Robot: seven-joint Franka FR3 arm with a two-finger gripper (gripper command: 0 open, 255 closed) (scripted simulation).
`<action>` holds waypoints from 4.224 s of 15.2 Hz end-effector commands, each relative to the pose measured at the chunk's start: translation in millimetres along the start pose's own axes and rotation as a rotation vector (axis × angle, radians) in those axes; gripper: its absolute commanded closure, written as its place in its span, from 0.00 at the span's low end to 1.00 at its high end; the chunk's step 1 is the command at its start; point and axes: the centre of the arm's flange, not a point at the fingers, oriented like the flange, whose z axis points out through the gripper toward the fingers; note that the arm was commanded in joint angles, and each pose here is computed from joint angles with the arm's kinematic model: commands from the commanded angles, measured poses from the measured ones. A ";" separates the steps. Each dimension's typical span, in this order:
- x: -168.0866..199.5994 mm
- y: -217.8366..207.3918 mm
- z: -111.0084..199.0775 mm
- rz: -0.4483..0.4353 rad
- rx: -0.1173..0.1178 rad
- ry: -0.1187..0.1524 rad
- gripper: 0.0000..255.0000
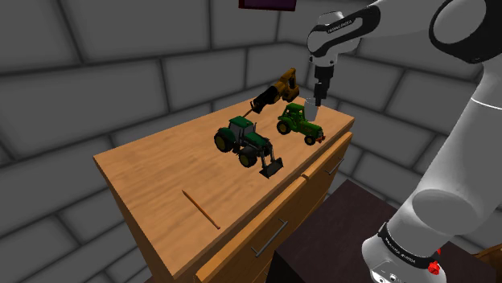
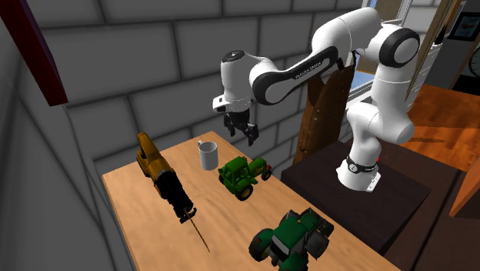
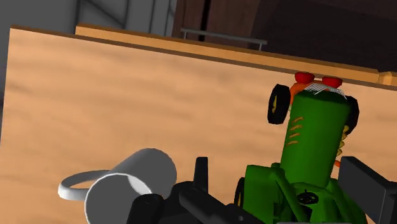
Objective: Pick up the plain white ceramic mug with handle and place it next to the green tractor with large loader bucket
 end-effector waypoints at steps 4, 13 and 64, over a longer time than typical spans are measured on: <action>36.1 50.3 23.4 -0.035 0.000 0.000 0.00; 72.8 97.7 66.5 -0.067 0.000 0.000 0.00; 46.4 103.4 -70.7 -0.067 0.000 0.000 1.00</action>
